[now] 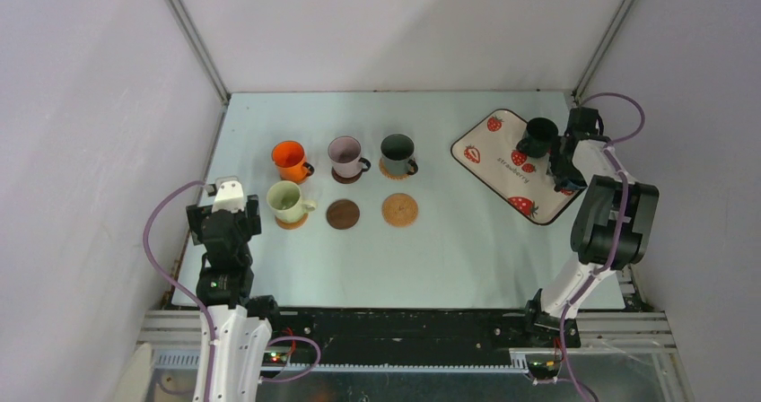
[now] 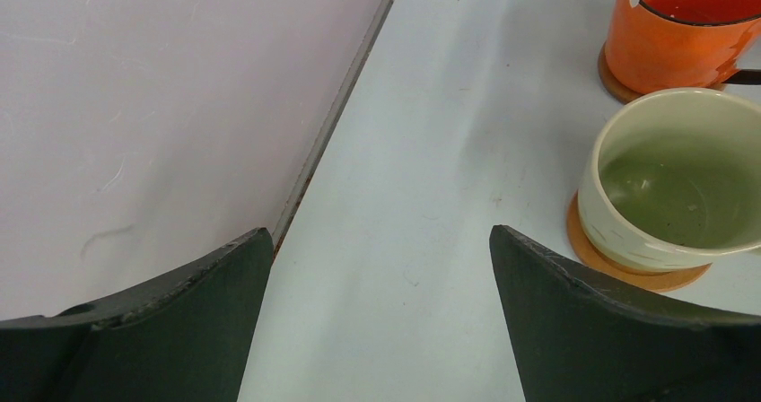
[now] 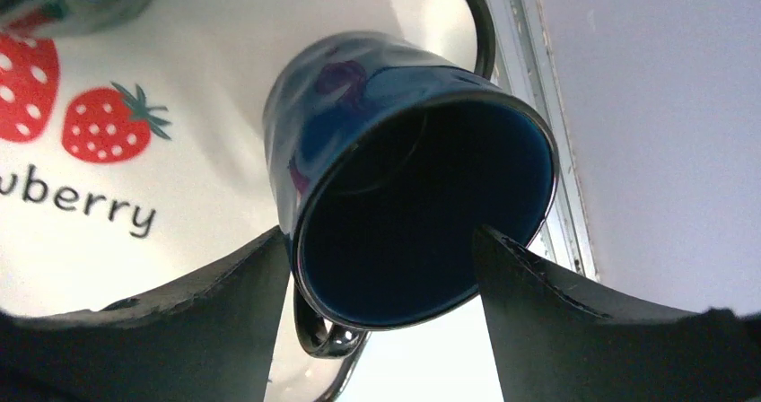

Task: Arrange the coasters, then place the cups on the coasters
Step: Pick up the cup from the tray.

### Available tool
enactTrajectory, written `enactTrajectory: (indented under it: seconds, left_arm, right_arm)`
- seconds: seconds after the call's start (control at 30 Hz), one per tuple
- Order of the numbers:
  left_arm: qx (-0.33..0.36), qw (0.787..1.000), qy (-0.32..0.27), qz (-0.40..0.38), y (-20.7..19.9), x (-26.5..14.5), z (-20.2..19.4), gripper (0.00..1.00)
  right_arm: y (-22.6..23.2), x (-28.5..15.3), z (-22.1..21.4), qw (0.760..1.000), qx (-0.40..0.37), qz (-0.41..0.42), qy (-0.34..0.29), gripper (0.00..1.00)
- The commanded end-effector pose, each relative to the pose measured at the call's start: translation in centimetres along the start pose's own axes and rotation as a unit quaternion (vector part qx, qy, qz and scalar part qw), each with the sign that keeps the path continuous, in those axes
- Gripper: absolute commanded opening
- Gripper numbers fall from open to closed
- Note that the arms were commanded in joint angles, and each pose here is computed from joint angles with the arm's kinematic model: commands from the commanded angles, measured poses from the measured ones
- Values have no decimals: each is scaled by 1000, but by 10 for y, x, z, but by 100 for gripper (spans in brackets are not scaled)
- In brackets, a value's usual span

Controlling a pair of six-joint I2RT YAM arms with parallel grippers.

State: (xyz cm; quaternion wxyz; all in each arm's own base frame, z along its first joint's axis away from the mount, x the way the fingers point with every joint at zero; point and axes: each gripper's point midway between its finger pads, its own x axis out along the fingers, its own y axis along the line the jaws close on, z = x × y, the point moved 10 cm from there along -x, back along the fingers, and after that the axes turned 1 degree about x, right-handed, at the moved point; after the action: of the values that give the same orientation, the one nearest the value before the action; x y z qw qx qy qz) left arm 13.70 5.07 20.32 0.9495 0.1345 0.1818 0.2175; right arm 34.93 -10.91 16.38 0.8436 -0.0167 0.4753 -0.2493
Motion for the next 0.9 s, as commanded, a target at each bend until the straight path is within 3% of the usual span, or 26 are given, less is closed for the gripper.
enactTrajectory:
  seconds: [0.0,0.43,0.87]
  left_arm:
    - [-19,999,-31,2,5,-5,16,98]
    - [-20,999,-32,3,6,-6,16,98]
    - [-17,999,-27,1,4,-3,15,98]
  right_arm:
    - [-21,-11,-7,1000,11,-11,-5,77]
    - [-30,-9,-3,998,36,51,-21,73]
    - [4,-19,11,997,-44,42,-55,73]
